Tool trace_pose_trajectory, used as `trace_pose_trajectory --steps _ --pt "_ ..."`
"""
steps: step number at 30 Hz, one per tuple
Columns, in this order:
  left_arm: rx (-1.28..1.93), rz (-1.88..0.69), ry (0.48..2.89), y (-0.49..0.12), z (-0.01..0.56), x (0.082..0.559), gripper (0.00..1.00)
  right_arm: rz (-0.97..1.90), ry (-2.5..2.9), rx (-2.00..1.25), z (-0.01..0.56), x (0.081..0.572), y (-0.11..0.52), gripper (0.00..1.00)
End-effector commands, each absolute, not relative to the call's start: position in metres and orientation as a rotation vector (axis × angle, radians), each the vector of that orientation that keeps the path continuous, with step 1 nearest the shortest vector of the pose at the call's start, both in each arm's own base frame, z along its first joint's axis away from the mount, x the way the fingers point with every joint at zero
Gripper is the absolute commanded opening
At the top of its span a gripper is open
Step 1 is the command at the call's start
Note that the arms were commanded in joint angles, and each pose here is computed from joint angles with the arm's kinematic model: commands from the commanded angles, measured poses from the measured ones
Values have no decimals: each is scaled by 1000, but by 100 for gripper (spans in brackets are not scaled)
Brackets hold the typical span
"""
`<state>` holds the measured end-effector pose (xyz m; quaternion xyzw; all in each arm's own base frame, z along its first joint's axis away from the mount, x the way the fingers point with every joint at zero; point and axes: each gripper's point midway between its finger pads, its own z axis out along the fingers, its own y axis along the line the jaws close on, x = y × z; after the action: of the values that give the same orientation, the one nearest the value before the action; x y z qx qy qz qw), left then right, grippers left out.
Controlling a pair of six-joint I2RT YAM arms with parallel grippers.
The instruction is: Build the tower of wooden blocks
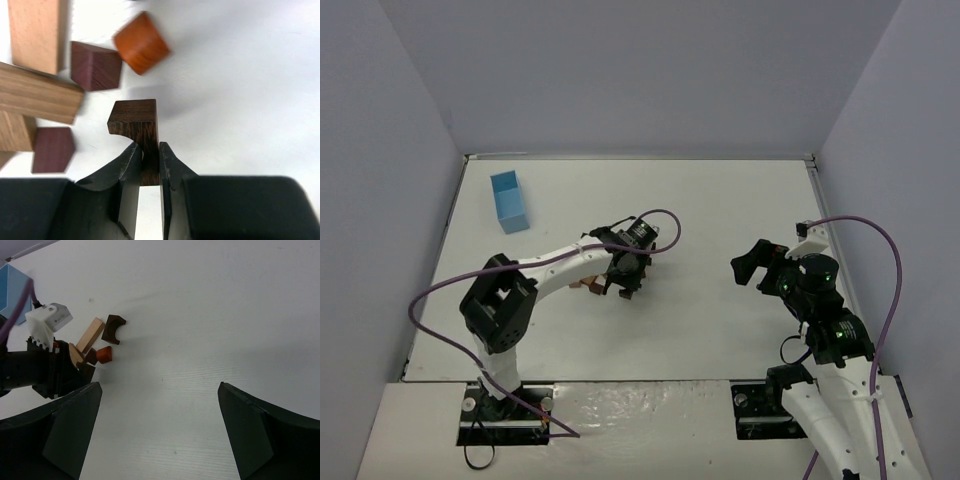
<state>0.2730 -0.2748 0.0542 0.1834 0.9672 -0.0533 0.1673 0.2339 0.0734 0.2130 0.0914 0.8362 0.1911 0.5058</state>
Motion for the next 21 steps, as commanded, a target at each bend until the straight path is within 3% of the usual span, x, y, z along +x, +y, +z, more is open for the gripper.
trace_pose_trajectory --steps 1,13,21 --pt "462 -656 2530 -325 142 264 0 505 1974 184 229 239 81 100" --pt "468 -1366 2377 -387 141 223 0 543 1956 153 236 234 87 100" --pt "516 -1550 2315 -404 127 215 0 565 1951 140 238 230 89 100"
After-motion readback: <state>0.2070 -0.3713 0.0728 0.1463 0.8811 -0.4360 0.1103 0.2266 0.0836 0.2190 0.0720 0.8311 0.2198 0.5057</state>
